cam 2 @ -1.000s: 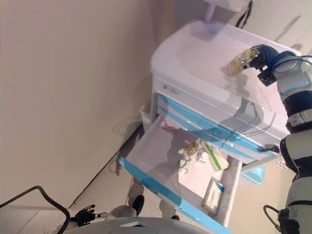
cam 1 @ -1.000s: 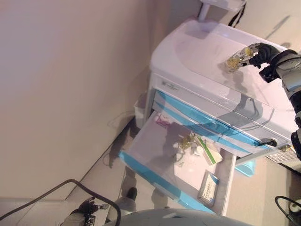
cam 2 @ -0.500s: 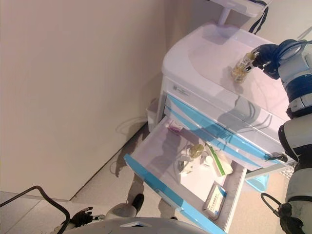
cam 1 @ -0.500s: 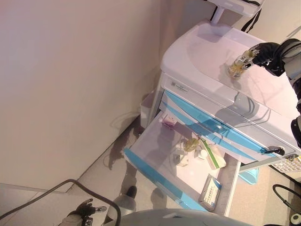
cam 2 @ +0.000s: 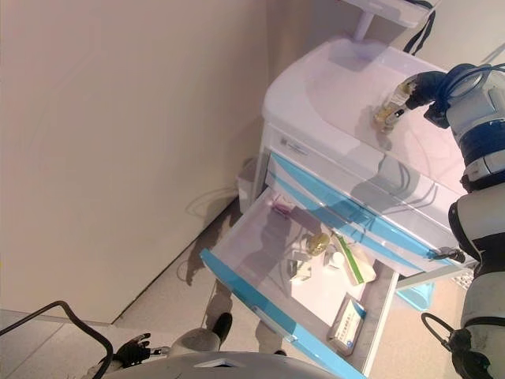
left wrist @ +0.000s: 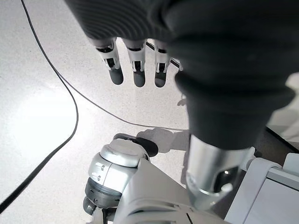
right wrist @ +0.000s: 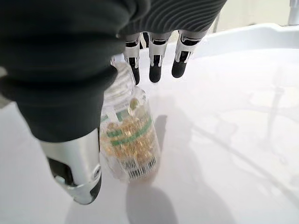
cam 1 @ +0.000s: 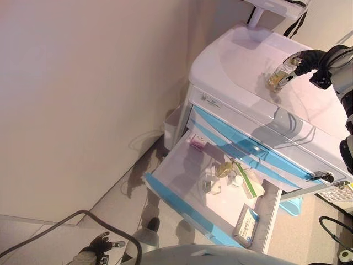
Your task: Open the drawer and pick up the medicine
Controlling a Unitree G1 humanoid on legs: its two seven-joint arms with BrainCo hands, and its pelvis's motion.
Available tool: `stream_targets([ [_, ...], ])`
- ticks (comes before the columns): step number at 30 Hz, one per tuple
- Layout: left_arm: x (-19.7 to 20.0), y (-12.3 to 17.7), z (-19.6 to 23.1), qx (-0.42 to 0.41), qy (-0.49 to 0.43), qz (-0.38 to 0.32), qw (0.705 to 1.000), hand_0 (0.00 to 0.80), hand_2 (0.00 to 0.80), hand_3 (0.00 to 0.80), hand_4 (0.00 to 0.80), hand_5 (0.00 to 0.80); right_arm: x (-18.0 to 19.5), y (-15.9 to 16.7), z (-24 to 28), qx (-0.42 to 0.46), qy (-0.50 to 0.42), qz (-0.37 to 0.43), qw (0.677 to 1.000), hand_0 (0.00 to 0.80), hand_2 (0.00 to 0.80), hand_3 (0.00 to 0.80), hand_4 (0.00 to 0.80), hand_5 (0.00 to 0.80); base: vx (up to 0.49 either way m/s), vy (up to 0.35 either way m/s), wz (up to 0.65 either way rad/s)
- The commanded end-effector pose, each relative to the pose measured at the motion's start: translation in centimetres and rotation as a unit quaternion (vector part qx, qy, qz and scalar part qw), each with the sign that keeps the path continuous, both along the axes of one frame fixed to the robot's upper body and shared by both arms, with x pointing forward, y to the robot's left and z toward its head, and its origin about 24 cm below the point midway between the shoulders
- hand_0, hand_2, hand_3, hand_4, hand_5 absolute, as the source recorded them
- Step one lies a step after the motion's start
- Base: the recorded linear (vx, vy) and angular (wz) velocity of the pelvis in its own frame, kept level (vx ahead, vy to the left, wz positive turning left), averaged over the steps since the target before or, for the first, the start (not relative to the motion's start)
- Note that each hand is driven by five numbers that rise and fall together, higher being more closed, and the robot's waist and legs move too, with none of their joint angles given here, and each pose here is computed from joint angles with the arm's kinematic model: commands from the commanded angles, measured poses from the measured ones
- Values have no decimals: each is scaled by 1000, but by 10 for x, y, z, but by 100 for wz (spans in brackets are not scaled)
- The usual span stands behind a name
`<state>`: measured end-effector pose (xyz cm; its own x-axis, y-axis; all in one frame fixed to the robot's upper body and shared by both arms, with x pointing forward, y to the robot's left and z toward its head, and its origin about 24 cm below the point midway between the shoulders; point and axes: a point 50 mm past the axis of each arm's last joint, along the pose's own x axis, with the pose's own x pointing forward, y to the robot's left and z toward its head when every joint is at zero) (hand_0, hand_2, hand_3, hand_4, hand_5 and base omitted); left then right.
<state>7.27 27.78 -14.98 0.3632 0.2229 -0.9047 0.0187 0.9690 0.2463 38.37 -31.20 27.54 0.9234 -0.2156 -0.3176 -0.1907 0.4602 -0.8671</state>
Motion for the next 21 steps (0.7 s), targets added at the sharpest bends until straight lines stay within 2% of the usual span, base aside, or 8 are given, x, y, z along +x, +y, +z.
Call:
stream_targets([
  [1,-4,12,4,16,11,-15,1000,0,0,0,0,0,-2,5,38,-31,-87,1,996,0,0,0,0,0,0,0,0],
  [9,-4,11,3,15,14,-18,1000,0,0,0,0,0,-4,2,46,-7,-150,-5,989,0,0,0,0,0,0,0,0],
  [14,-3,11,3,15,15,-23,1000,0,0,0,0,0,-5,5,48,40,-188,9,981,0,0,0,0,0,-8,1,-4],
  [18,-3,12,4,15,16,-25,999,0,0,0,0,0,-6,6,47,59,-194,17,979,0,0,0,0,0,-16,0,-7],
  [21,-1,11,4,14,18,-34,999,0,0,0,0,0,-8,7,39,132,-215,30,967,0,0,0,0,0,-43,-16,-13],
])
